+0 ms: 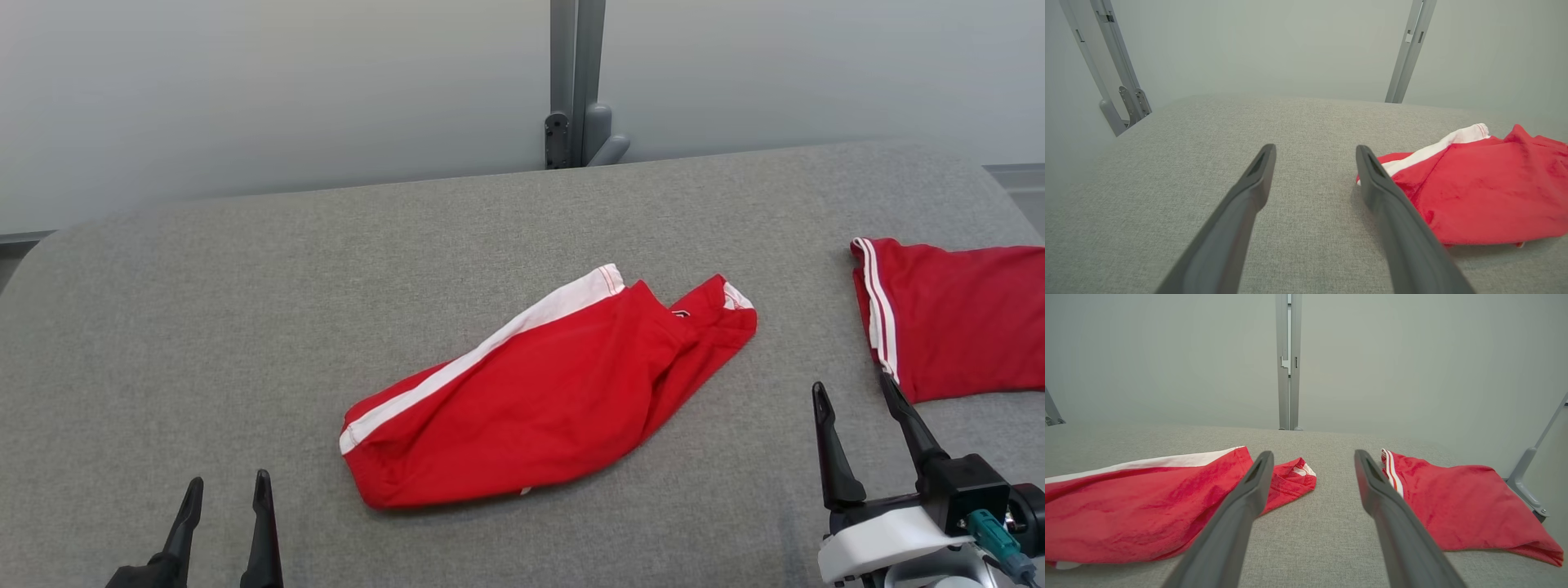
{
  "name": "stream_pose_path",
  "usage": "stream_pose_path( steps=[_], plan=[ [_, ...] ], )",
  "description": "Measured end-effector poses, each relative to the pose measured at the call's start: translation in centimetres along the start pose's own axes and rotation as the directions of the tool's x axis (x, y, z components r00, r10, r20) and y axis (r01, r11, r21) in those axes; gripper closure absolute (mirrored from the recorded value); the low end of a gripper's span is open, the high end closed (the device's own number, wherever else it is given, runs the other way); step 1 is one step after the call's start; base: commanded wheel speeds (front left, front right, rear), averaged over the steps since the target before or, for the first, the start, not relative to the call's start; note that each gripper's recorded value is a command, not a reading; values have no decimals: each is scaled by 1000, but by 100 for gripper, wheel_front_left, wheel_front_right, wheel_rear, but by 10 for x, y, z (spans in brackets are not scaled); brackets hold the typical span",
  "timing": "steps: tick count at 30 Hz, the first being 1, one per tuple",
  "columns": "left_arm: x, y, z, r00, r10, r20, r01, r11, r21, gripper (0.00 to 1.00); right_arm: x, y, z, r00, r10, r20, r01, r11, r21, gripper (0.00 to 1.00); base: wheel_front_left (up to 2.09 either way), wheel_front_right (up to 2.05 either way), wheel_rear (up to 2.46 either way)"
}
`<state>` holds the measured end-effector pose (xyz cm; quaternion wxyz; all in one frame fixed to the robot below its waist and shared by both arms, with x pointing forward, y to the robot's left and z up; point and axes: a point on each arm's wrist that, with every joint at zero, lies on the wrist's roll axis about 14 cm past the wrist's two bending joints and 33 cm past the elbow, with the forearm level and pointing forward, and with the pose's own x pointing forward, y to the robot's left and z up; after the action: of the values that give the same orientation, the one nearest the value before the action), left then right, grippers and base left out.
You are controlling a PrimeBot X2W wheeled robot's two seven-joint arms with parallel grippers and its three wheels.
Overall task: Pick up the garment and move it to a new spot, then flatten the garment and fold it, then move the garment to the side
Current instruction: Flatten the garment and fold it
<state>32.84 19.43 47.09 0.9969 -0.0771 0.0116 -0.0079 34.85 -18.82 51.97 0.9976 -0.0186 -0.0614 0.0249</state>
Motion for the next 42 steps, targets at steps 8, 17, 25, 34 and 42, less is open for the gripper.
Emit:
stream_pose_path(
  steps=[8,17,25,34,42],
  plan=[
    [-4,1,1,1000,8,6,-8,1000,1,0,4,7,-1,1000,21,0,-21,1000,4,0,0,0,0],
    [-5,1,2,1000,7,8,-7,1000,-3,0,4,8,1,1000,26,4,-26,1000,7,0,0,0,0],
    [-6,1,3,1000,7,11,-7,1000,-4,0,4,9,1,1000,27,6,-27,1000,7,0,0,0,0],
    [-8,5,-2,1000,18,-3,-18,1000,-2,0,15,12,7,999,28,32,-30,997,72,0,0,0,0],
    [31,-15,-18,981,-43,-187,24,994,-102,0,92,44,-7,966,190,-178,-168,977,130,0,0,0,0]
  ],
)
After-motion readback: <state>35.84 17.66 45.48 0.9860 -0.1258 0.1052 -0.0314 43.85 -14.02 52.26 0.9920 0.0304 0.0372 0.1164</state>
